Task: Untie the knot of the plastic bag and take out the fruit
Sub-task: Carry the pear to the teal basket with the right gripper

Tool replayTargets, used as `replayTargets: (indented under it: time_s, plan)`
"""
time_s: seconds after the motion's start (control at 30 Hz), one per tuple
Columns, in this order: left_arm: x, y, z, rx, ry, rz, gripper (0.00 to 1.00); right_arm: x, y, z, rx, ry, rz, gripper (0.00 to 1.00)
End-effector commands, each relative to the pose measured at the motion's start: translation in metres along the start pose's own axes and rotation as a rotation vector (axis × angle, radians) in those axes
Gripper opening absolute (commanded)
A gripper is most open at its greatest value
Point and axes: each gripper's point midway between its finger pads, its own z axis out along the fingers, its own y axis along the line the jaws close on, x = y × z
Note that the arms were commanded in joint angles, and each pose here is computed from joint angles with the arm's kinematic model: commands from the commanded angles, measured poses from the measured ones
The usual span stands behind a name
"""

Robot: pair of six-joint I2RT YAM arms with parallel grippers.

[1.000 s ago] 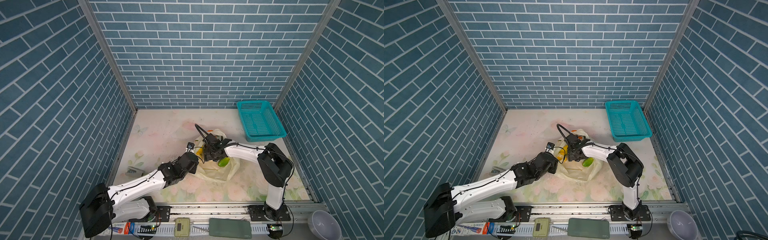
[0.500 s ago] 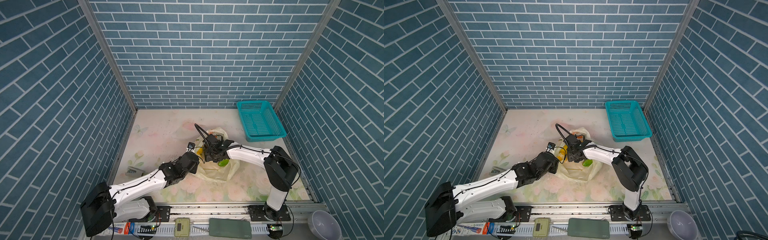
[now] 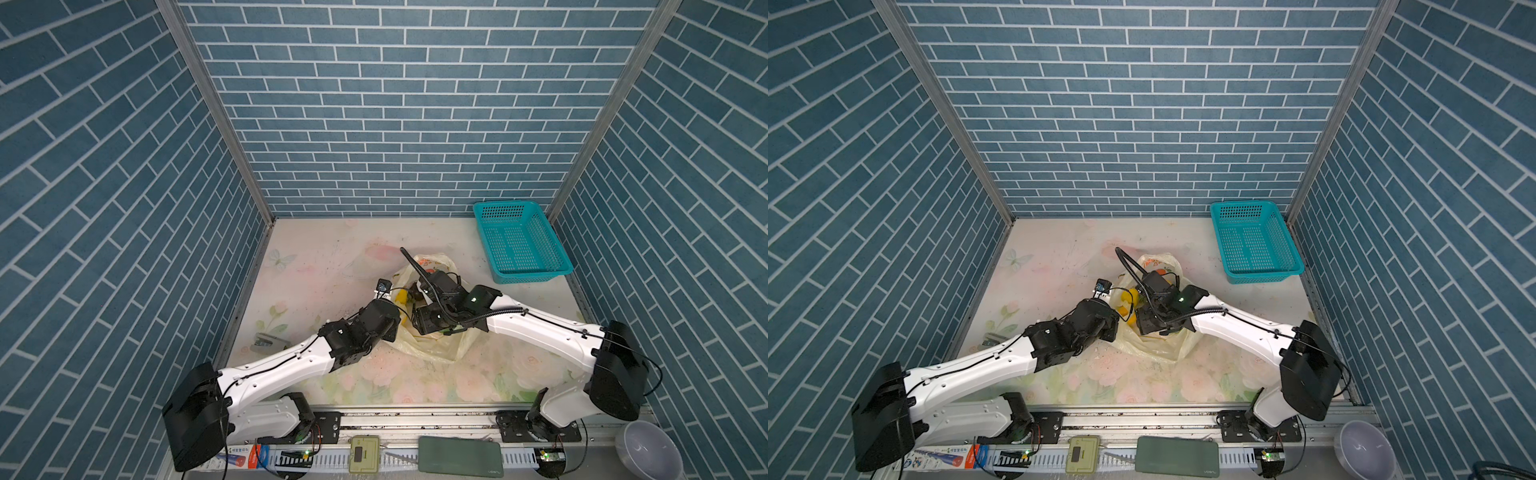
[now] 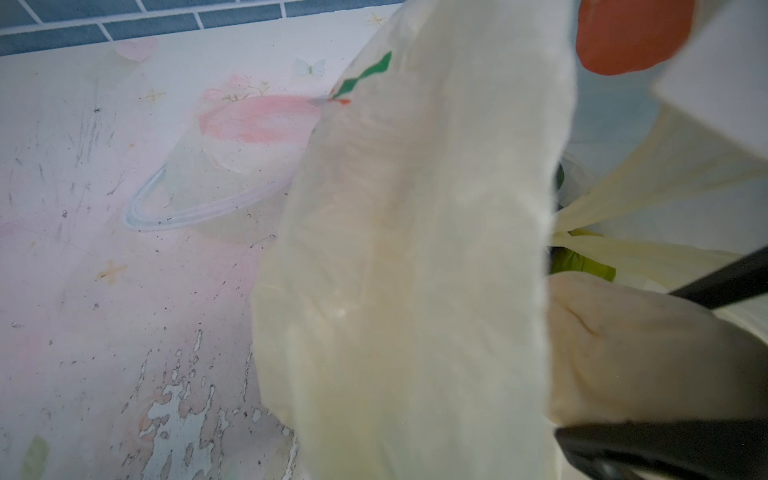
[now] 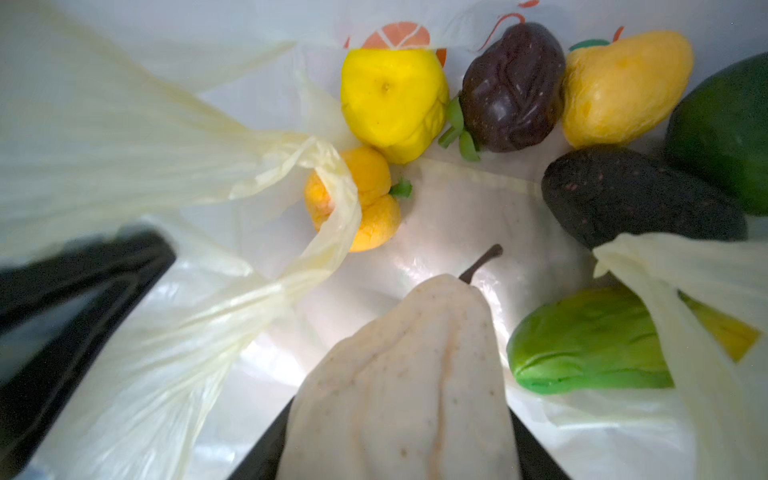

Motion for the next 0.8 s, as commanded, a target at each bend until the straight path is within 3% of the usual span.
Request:
replayTargets:
  time_s: [0.0,0.33,0.53,0.77]
  plan:
    - [-0.007,0.004,-0.002,-0.028,-0.008,-0.011,0.0,0.018,0.0,-0.022,-0.023,0.037,-0.028,0.48]
    - [-0.009,0.006,-0.001,-0.036,-0.006,-0.01,0.0,-0.02,-0.006,-0.109,-0.037,-0.096,-0.074,0.5]
    - [-0.005,0.007,-0.002,-0.031,-0.004,-0.008,0.0,-0.062,-0.056,-0.144,0.022,-0.219,-0.02,0.53]
    - [-0.005,0.004,-0.002,-0.011,-0.008,-0.004,0.0,-0.106,-0.144,-0.137,0.101,-0.323,0.116,0.55]
